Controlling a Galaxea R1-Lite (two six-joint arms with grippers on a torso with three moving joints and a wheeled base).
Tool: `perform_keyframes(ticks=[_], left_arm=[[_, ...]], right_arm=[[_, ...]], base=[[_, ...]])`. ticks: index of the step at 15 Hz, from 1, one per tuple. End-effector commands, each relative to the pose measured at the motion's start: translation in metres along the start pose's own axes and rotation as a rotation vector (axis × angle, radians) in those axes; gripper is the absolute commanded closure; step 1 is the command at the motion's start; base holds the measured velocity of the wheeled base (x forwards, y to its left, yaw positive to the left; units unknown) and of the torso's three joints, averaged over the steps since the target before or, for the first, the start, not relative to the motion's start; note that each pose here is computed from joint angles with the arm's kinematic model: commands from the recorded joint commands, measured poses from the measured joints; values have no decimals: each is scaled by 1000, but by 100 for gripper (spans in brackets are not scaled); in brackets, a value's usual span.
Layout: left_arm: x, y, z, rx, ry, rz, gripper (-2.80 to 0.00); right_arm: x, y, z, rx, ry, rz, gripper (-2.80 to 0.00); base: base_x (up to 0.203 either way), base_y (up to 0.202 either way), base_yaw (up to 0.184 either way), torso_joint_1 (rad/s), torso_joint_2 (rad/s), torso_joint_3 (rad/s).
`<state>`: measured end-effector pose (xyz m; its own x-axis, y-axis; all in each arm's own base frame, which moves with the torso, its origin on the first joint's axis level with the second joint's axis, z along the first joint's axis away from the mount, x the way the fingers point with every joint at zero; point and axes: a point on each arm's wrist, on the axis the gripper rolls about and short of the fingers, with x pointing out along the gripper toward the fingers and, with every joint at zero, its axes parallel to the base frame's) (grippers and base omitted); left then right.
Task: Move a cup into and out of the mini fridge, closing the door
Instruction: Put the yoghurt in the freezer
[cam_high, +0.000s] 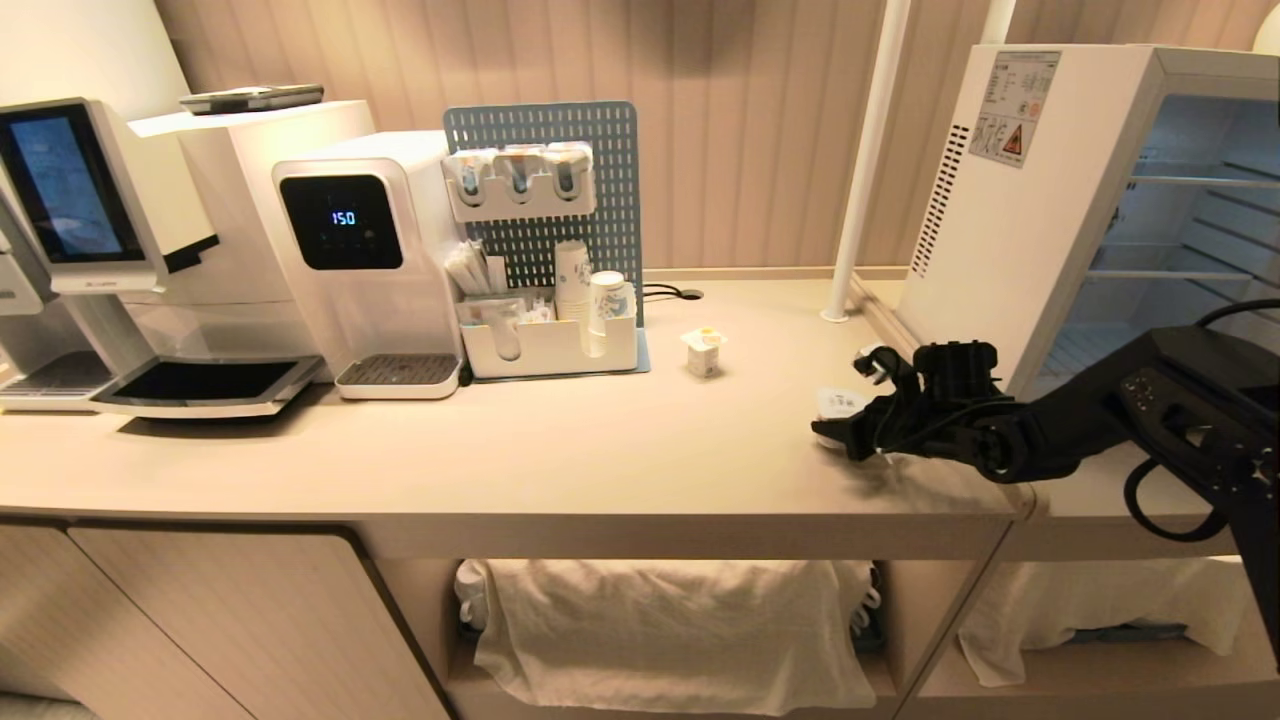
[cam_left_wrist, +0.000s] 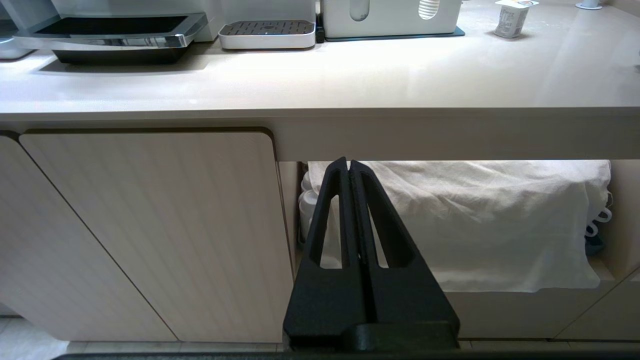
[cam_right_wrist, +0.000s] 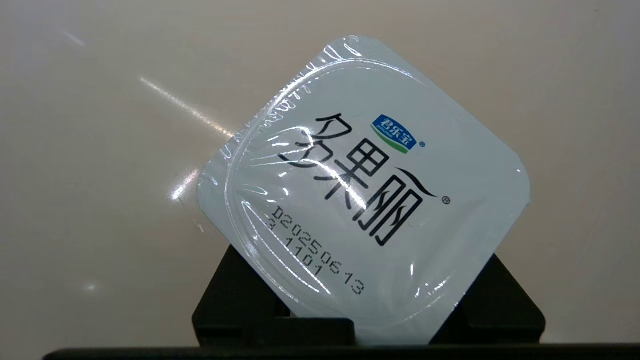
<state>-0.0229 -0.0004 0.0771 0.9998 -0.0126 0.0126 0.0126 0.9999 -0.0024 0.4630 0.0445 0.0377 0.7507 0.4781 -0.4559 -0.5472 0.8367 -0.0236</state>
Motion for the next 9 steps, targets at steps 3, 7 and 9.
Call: perform_keyframes(ticks=[3, 7, 9], left_arm=[[0, 0, 0, -2, 0, 0, 0], [0, 0, 0, -4, 0, 0, 0], [0, 0, 0, -4, 0, 0, 0]], right_arm=[[-95, 16, 55, -6, -103, -64, 0], [-215, 62, 79, -5, -221, -159, 0], [-278, 93, 78, -18, -307, -166, 0]], base=[[0, 0, 0, 0, 0, 0], [0, 0, 0, 0, 0, 0], [0, 0, 0, 0, 0, 0]])
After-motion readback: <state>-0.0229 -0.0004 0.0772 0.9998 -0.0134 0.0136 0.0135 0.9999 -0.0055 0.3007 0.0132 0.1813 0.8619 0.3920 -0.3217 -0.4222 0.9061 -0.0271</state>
